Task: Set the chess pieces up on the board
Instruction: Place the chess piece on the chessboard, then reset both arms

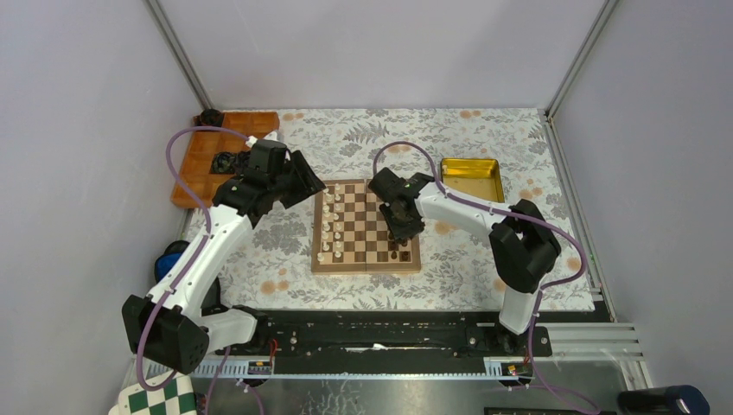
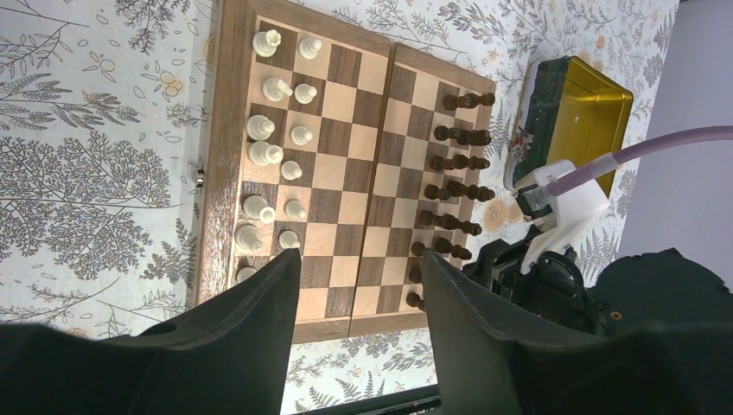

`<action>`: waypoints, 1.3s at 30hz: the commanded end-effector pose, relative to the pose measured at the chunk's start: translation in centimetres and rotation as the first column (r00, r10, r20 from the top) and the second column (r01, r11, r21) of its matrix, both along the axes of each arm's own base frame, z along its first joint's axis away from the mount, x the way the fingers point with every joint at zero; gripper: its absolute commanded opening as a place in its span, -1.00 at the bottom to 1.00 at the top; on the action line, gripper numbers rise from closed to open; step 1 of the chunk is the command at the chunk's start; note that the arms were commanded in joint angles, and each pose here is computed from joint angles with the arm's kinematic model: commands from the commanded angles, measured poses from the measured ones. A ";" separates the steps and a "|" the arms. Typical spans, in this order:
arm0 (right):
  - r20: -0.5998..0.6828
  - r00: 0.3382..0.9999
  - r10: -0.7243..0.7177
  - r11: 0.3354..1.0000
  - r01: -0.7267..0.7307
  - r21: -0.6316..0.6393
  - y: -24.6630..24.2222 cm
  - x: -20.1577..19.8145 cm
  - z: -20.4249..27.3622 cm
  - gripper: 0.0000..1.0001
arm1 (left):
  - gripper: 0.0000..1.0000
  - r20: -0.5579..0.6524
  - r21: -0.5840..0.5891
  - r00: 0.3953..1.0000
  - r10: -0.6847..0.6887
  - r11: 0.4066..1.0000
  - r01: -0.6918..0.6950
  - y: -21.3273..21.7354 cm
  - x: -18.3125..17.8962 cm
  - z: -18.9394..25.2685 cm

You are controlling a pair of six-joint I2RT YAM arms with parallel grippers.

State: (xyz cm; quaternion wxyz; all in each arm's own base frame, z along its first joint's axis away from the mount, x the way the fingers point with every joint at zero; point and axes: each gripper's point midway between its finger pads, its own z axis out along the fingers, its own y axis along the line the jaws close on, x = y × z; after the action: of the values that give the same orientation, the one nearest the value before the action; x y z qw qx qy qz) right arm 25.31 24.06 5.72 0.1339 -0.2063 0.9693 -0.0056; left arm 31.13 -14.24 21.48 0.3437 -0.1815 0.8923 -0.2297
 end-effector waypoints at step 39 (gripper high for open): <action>0.665 0.528 -0.528 0.837 0.455 0.303 -17.6 20.4 13.6 0.90 | 0.98 0.226 0.322 0.954 0.198 0.909 -0.265 8.7 8.1 -1.0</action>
State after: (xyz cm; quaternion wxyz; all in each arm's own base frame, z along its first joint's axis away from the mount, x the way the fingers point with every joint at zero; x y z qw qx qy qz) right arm 44.48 6.47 19.45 0.4936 0.0972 0.8610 -0.0743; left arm 37.60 -6.41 19.71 0.4505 -0.1961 0.8693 -0.0539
